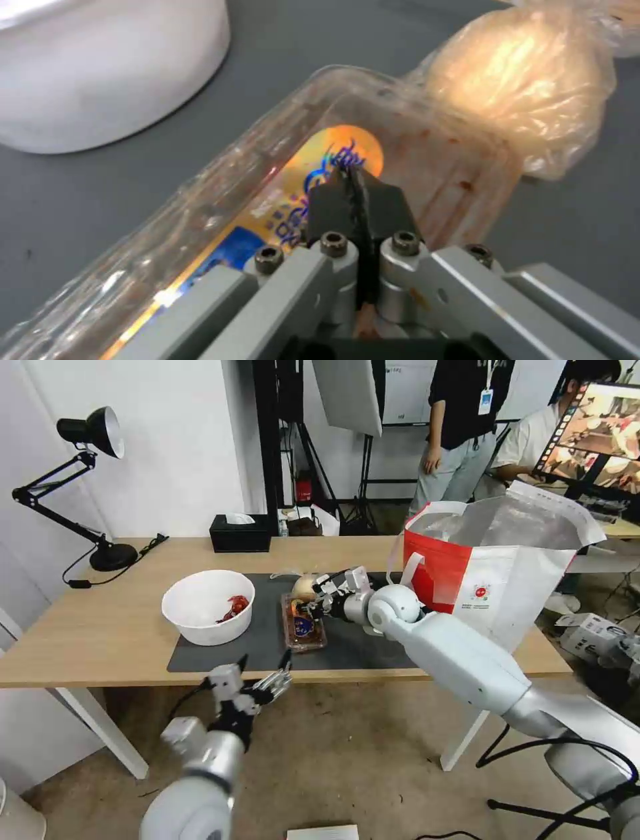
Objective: Pick up the trash from the table and place it into the takeout bag.
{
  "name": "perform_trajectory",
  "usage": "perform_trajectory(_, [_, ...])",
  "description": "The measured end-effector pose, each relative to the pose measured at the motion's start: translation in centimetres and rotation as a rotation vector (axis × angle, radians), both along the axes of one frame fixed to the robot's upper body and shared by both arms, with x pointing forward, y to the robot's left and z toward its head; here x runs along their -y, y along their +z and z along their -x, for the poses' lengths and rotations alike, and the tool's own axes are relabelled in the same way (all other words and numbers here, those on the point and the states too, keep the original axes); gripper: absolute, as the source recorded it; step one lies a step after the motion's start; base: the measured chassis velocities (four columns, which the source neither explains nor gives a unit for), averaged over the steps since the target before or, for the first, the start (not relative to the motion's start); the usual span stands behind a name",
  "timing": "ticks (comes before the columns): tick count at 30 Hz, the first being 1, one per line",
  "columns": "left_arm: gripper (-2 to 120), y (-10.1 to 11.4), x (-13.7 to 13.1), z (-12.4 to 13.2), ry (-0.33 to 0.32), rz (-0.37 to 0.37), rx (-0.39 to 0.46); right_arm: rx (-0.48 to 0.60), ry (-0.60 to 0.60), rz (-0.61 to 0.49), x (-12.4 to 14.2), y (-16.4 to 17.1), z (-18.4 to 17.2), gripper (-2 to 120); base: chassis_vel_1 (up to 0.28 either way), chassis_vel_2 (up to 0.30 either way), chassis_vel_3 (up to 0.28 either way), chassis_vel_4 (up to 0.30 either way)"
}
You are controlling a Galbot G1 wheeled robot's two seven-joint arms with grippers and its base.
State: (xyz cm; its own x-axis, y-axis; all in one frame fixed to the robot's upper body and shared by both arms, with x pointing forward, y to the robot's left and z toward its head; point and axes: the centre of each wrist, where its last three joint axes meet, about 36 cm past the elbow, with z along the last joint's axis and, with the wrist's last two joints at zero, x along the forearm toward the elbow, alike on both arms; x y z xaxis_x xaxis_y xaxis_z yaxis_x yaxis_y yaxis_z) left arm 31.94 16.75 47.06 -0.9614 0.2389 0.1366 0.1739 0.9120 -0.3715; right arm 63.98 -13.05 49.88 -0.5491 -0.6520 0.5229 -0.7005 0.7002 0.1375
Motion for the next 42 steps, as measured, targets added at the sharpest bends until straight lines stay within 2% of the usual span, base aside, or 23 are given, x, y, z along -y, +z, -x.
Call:
perform_trajectory(3, [100,-0.2,0.1,-2.5,-0.003,-0.022,-0.036,-0.010,-0.001,0.008,0.0,0.0,-0.4,0,0.000,0.000,0.000,0.000])
perform_trajectory(14, [100,-0.2,-0.1,-7.1,-0.051,-0.072,-0.119,-0.006,0.003,0.002,-0.6,0.2,-0.2,0,0.000,0.000,0.000,0.000])
perform_trajectory(19, [100,-0.3,0.8,-8.8,-0.071,-0.058,-0.164,-0.005,-0.001,0.002,-0.7,0.2,-0.3,0,0.000,0.000,0.000,0.000])
perform_trajectory(31, [100,-0.3,2.2,-11.3,-0.085,-0.033,-0.261,-0.017,-0.011,-0.001,-0.5,-0.4,-0.4,0,0.000,0.000,0.000,0.000])
perform_trajectory(40, [99,0.2,2.5,-13.1,-0.101,-0.030,-0.284,-0.019,-0.009,-0.004,-0.6,-0.7,-0.1,0,0.000,0.000,0.000,0.000])
perform_trajectory(42, [93,0.1,2.7,-13.4,-0.104,-0.038,-0.293,-0.019,-0.009,-0.004,-0.5,-0.7,-0.1,0,0.000,0.000,0.000,0.000])
